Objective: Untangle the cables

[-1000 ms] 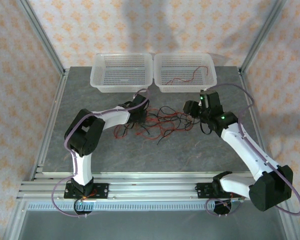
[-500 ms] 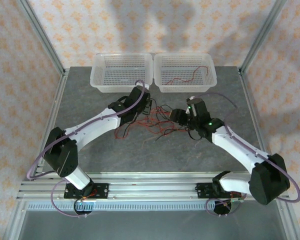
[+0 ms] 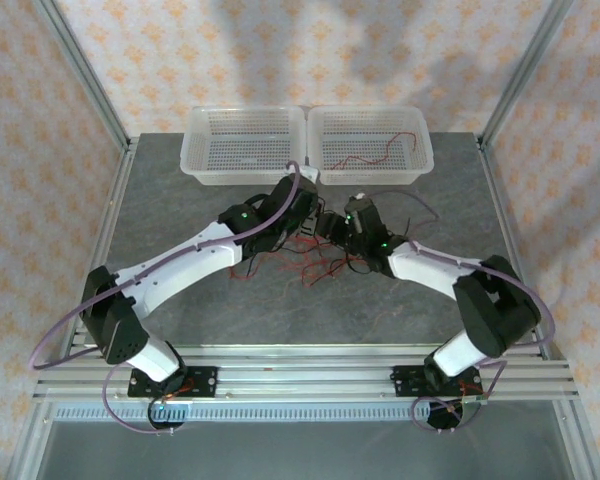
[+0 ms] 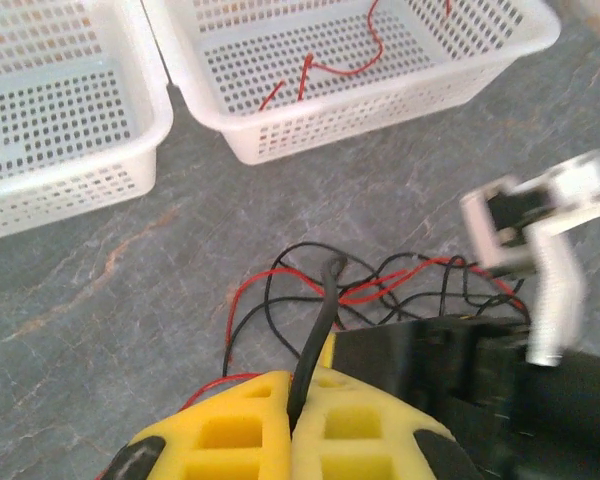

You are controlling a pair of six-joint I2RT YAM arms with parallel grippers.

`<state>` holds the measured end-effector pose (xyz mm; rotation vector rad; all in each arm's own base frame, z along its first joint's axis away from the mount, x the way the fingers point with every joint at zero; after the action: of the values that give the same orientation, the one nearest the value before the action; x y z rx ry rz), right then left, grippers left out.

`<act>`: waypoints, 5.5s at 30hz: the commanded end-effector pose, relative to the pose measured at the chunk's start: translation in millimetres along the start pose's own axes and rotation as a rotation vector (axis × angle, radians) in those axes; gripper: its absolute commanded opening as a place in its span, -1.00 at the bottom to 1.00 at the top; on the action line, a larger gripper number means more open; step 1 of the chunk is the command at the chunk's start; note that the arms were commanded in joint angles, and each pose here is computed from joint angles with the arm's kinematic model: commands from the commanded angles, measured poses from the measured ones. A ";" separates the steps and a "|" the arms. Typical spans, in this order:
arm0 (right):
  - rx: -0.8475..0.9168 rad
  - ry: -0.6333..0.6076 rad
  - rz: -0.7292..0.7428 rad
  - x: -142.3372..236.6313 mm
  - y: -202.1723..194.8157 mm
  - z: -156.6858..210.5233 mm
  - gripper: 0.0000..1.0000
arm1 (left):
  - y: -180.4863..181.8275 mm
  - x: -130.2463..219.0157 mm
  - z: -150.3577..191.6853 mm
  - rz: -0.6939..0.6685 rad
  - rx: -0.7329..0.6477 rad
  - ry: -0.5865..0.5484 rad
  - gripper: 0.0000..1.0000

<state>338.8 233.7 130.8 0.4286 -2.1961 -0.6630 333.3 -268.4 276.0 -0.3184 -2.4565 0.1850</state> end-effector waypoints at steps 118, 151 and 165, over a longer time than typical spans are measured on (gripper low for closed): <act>-0.140 -0.136 0.112 167.4 -114.8 -15.1 0.68 | 192.3 -109.5 -239.9 -0.627 0.034 -0.563 -1.00; -0.012 0.017 0.210 123.6 -77.3 15.6 0.55 | 207.8 -154.5 -158.3 -0.408 0.223 -0.241 0.42; 0.044 0.108 0.333 91.4 -85.8 44.7 0.35 | 144.1 -42.8 -102.9 -0.244 0.235 -0.238 0.44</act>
<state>245.0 134.6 108.2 0.1579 -2.0794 -0.4095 469.8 -122.7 329.0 0.1583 -2.7032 0.4070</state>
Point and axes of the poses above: each hand's point on the last joint's axis, 136 mm out from that joint toward the fingers, its own x axis back along the fingers, its own y axis along the line the jaws close on, z = x × y, the point moved 3 cm from there along x, back along the fingers, and after that the axes turned 10 degrees about x, right-handed, at the moved point
